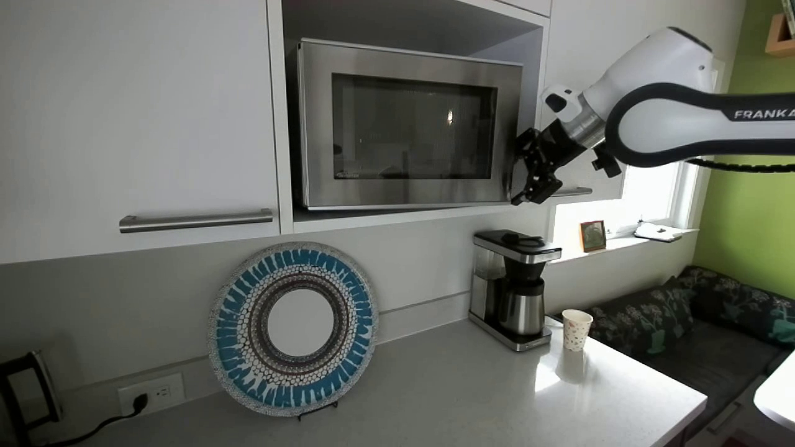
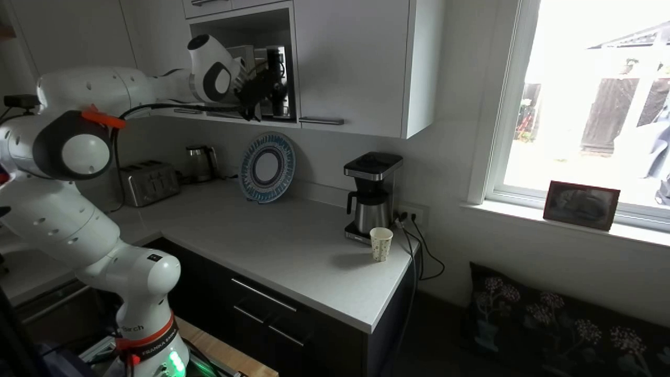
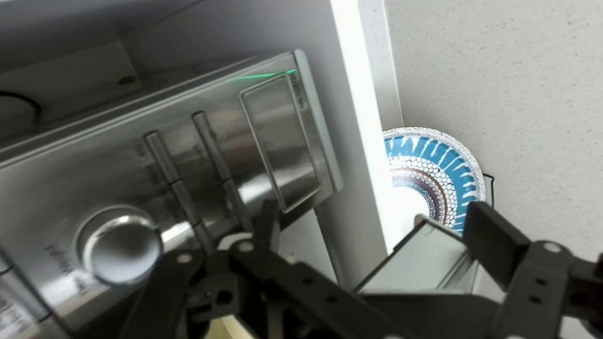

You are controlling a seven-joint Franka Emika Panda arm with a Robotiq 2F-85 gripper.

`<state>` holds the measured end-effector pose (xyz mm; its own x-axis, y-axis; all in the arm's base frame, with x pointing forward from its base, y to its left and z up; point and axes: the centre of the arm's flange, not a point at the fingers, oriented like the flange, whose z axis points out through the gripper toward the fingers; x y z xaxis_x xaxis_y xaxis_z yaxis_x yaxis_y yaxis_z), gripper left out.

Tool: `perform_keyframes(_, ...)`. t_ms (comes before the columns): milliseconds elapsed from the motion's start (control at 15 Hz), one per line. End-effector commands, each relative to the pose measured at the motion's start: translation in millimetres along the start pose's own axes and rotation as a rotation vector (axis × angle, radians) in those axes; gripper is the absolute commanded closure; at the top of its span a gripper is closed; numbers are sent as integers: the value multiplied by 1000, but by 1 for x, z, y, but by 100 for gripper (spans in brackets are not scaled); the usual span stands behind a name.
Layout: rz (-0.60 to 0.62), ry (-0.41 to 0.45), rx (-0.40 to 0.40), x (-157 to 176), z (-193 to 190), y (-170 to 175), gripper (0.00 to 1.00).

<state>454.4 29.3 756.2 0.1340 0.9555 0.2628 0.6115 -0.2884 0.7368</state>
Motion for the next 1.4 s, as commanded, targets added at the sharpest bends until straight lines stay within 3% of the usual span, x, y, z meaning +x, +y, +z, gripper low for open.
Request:
perform_keyframes(0, 4, -2, 16, 7, -46, 15, 0)
perform_keyframes(333, 90, 148, 7, 17, -57, 28, 0)
perform_keyframes(600, 163, 167, 67, 17, -53, 32, 0)
perform_keyframes(667, 131, 156, 25, 17, -56, 25, 0)
perform_keyframes(933, 133, 155, 27, 18, -54, 26, 0)
perform_keyframes(1333, 224, 293, -62, -6, -51, 28, 0)
